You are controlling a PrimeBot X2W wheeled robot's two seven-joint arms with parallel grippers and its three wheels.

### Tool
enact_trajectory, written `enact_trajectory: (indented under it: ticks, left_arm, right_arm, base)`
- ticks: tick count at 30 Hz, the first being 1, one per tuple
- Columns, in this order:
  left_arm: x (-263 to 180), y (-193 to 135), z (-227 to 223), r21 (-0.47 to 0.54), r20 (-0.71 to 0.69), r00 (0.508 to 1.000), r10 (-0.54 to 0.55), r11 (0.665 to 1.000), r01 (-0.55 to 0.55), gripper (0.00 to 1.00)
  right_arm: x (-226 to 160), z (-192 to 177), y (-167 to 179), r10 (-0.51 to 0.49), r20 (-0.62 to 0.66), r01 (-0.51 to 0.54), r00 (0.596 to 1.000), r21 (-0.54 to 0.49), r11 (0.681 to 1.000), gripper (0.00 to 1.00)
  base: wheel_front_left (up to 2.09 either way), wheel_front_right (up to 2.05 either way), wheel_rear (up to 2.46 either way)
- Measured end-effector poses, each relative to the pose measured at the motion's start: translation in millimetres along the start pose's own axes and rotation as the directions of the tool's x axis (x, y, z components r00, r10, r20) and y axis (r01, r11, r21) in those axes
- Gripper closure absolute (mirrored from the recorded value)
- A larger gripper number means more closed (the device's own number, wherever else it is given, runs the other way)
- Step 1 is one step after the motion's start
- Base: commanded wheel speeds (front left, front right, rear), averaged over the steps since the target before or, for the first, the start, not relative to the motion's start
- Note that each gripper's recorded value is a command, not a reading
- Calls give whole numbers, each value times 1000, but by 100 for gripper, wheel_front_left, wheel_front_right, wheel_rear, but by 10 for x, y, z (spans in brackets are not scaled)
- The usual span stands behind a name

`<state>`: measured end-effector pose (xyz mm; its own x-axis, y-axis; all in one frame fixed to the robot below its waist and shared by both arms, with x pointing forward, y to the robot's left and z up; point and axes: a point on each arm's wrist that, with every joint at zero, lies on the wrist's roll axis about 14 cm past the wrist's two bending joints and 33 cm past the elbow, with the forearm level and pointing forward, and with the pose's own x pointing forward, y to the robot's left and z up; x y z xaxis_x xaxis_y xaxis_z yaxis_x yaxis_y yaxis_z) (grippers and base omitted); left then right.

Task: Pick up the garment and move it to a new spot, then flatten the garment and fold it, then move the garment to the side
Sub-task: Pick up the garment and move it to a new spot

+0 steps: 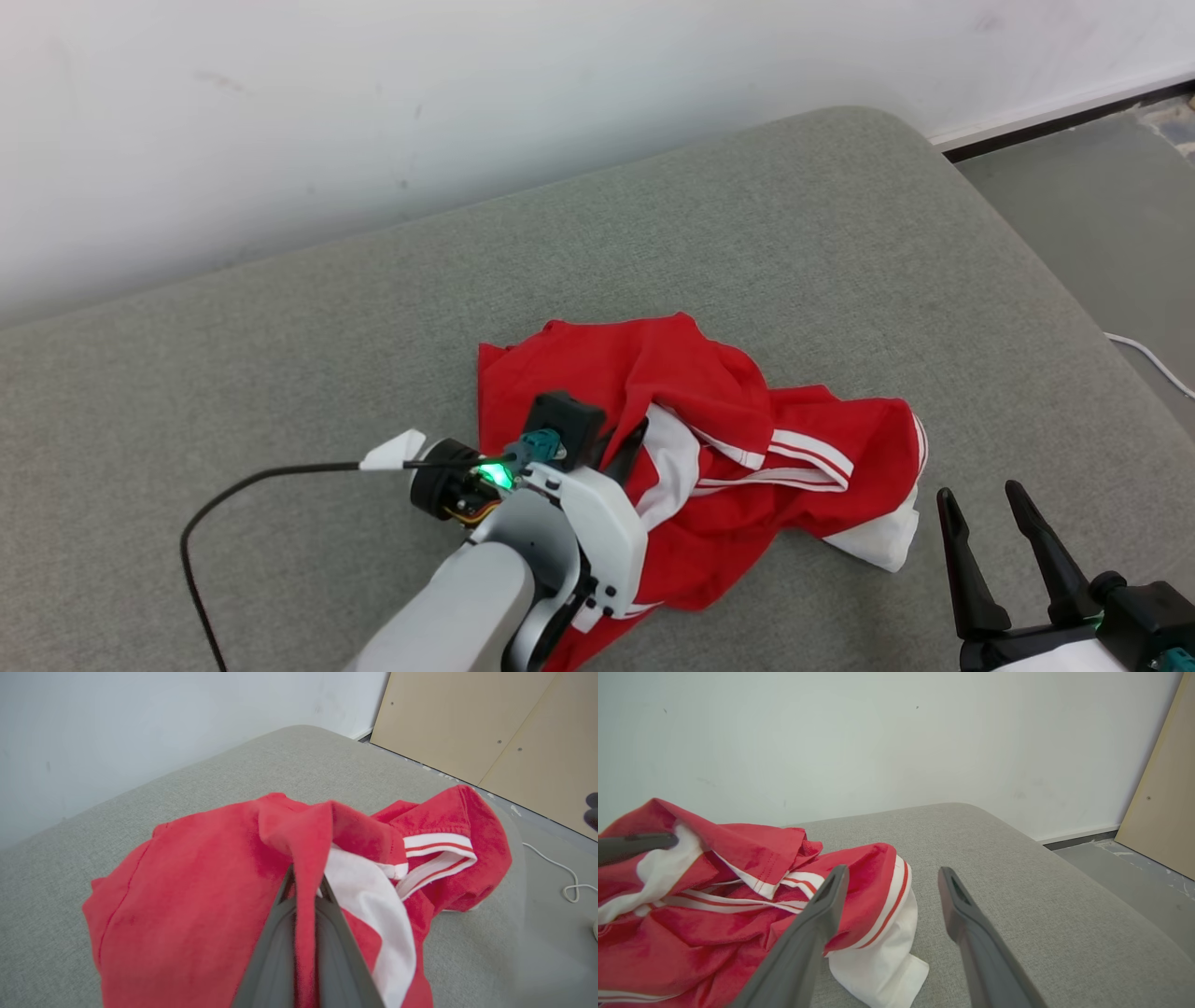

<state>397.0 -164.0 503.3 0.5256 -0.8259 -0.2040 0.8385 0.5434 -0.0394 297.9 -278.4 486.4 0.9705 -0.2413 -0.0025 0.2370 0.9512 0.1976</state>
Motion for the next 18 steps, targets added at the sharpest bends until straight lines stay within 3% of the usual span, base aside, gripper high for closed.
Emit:
enact_trajectory:
  ticks: [4,10,14,18]
  left_arm:
    - [26,6,105,-12,43,999,-1,1000,1,100]
    - [-70,135,637,-26,195,980,39,999,-34,100]
    - [-298,482,1100,-24,311,942,128,992,-127,100]
    - [-653,1014,1433,3,371,891,262,959,-283,100]
  right_arm:
    - [0,0,-19,-10,1,10,1000,3,1000,0]
    - [-23,-23,14,-1,0,1,1000,11,1000,0]
    - [-17,-21,97,29,5,-29,1000,16,999,0]
    - [2,-20,201,69,9,-69,998,13,998,0]
  base:
    - [0,0,0]
    - [0,0,0]
    - [0,0,0]
    - [0,0,0]
